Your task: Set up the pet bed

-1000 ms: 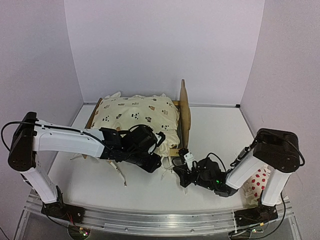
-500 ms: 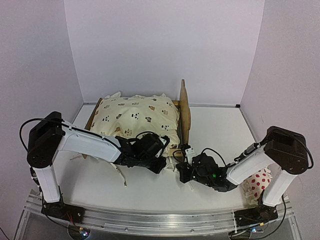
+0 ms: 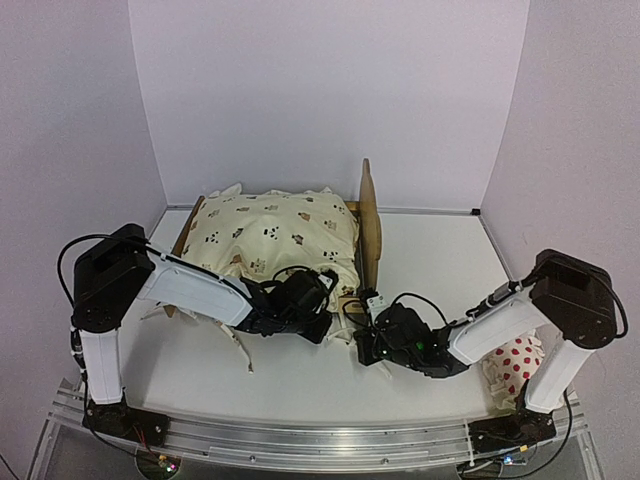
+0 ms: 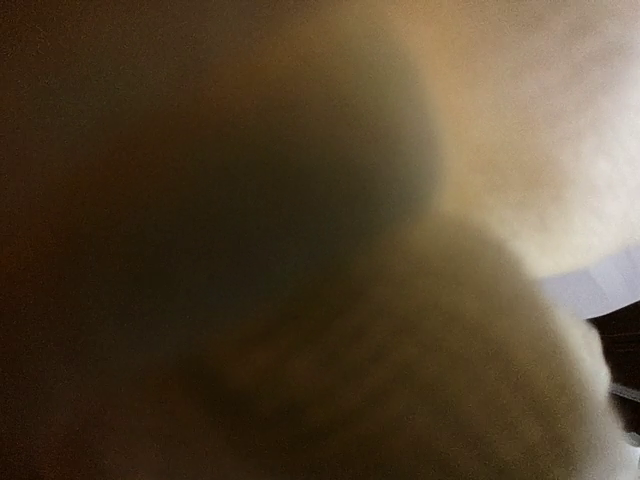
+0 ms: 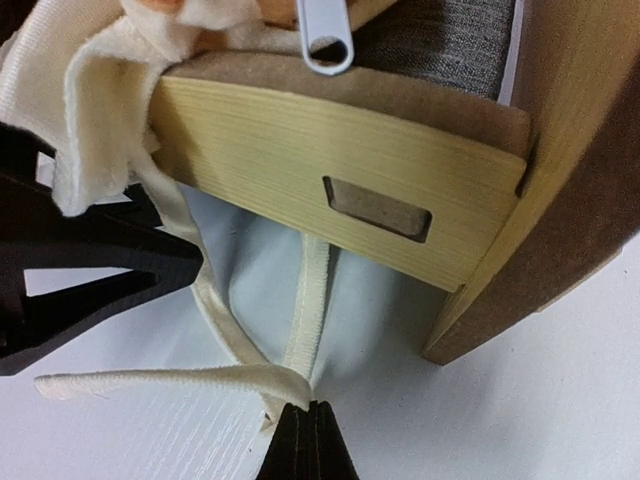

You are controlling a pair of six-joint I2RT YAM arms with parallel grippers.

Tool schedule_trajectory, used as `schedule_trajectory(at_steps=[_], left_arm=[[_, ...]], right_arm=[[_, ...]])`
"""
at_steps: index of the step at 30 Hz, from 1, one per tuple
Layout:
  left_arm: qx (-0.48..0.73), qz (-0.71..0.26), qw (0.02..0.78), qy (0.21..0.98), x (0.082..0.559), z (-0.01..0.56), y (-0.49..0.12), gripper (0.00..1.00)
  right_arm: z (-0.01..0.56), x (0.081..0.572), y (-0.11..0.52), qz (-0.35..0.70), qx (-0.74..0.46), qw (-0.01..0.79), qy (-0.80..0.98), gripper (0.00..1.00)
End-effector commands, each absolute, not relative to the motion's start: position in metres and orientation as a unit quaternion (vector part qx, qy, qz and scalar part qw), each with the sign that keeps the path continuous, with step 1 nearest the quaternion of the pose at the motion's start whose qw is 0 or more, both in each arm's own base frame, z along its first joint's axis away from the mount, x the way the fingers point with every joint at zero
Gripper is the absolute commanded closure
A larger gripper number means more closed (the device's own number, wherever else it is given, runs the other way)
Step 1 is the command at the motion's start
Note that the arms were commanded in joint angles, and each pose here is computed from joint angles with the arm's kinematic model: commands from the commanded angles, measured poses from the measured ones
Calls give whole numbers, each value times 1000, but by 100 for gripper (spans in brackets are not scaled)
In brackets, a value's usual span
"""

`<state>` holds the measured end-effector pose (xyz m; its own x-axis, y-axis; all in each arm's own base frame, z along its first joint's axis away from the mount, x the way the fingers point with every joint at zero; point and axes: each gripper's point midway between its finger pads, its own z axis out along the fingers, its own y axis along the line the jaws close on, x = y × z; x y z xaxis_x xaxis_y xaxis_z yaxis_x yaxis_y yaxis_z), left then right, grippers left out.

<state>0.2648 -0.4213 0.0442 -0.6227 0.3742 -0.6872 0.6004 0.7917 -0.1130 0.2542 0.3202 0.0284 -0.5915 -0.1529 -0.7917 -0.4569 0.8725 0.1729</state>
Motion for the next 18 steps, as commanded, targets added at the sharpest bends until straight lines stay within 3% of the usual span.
schedule_trajectory(at_steps=[1, 9, 18], left_arm=[[268, -188, 362, 873, 282, 54, -433, 74], [271, -187, 372, 868, 284, 55, -432, 99], [276, -206, 361, 867, 275, 66, -431, 100]], right_arm=[[45, 264, 318, 171, -143, 430, 875, 100], [48, 268, 309, 130, -135, 422, 887, 100], [55, 275, 295, 70, -108, 410, 903, 100]])
